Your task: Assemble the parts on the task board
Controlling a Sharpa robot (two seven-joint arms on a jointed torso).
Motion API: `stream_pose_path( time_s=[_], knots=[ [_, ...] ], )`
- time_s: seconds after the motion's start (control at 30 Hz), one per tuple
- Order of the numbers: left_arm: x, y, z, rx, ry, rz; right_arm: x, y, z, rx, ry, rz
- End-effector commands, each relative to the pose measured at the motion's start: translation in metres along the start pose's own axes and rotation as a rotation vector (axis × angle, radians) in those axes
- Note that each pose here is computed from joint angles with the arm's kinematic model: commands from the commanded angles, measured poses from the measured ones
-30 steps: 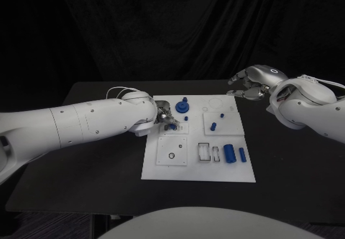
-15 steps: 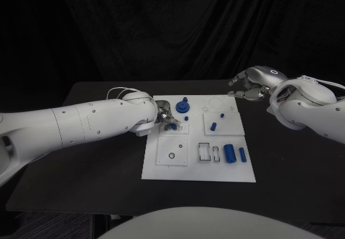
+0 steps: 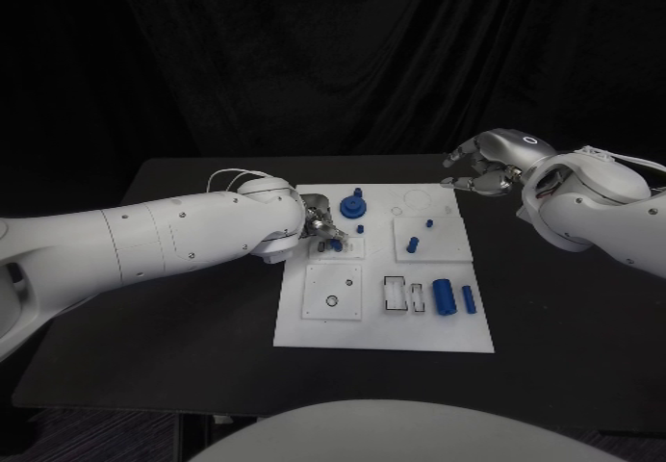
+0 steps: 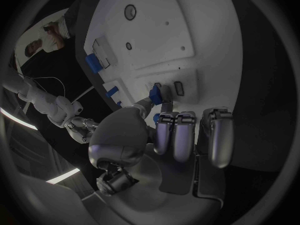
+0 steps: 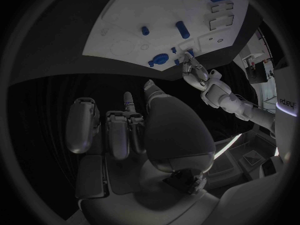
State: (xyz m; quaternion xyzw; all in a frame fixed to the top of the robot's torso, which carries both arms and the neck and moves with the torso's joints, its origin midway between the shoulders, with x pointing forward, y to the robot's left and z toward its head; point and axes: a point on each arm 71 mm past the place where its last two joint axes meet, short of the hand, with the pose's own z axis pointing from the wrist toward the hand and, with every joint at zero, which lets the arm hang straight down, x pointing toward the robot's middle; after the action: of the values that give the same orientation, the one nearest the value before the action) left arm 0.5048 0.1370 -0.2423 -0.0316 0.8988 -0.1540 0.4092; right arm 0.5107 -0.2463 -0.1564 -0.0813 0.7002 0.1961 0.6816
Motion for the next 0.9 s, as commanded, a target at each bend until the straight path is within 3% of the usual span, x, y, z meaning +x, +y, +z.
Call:
stream_pose_path(
  time_s=[0.03,0.9],
  knots=[
    [0.0167,-0.0015,0.0024,0.012,0.063,0.009,0.0019,-0.0018,-0.0003,0.022,0.013,-0.004],
    [0.0159,0.0053,0.0022,0.009,0.045,-0.007,0.0032,-0.0029,-0.0010,0.025,0.016,-0.003]
  ],
)
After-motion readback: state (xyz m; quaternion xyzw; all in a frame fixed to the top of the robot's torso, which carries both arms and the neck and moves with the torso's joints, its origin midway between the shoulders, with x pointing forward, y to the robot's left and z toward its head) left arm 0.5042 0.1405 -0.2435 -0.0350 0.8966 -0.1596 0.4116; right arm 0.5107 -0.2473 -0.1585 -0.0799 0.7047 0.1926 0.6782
